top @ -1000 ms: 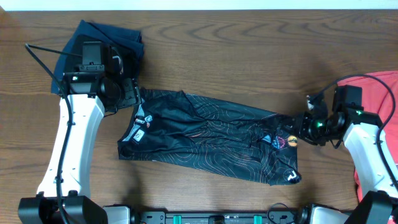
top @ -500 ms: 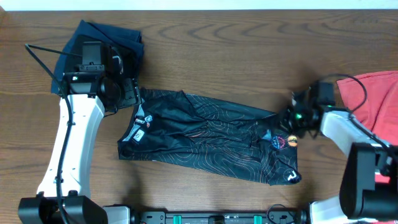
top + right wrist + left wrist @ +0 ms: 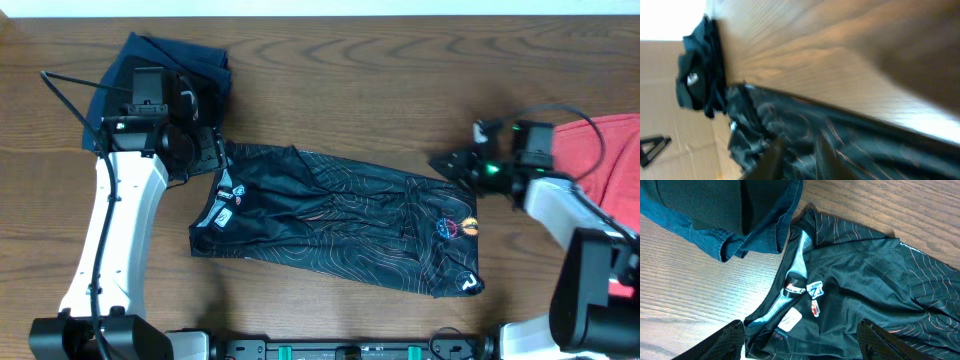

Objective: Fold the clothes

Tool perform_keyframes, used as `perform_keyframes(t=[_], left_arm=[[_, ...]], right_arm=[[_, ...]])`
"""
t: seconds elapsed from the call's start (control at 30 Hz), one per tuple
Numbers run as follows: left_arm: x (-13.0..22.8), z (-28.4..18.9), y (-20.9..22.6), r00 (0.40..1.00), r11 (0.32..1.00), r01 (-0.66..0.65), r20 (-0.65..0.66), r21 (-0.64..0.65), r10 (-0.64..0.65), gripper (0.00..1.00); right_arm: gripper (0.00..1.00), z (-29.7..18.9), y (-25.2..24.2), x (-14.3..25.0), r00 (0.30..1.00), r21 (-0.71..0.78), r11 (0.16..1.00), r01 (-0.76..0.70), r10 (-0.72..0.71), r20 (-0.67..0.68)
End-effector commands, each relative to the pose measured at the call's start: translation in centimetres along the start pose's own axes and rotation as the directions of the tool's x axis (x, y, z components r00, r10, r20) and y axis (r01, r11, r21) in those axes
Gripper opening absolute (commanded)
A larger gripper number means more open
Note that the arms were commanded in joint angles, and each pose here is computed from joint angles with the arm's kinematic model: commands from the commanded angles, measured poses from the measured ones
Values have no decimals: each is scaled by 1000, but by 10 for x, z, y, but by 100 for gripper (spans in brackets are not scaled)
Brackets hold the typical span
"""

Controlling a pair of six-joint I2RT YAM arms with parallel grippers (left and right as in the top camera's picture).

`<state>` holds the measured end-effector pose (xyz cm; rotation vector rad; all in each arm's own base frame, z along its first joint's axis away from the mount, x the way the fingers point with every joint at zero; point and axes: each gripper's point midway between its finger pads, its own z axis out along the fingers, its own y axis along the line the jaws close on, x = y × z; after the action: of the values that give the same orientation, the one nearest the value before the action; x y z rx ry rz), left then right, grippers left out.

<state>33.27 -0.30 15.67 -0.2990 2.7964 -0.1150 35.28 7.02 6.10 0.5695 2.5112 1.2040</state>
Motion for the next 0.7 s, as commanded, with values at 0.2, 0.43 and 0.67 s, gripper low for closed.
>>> perform_keyframes(t=[0.2, 0.43, 0.67], left_arm=[[-2, -5, -4, 1000, 1000, 0, 8, 22, -1, 74], [-2, -5, -4, 1000, 1000, 0, 9, 21, -1, 75], [-1, -5, -4, 1000, 1000, 0, 7, 21, -1, 74]], right_arm=[[49, -71, -84, 13, 999, 242, 970, 31, -32, -2], [61, -72, -113, 47, 992, 407, 911, 62, -12, -124], [58, -53, -135, 85, 981, 467, 879, 99, -6, -196]])
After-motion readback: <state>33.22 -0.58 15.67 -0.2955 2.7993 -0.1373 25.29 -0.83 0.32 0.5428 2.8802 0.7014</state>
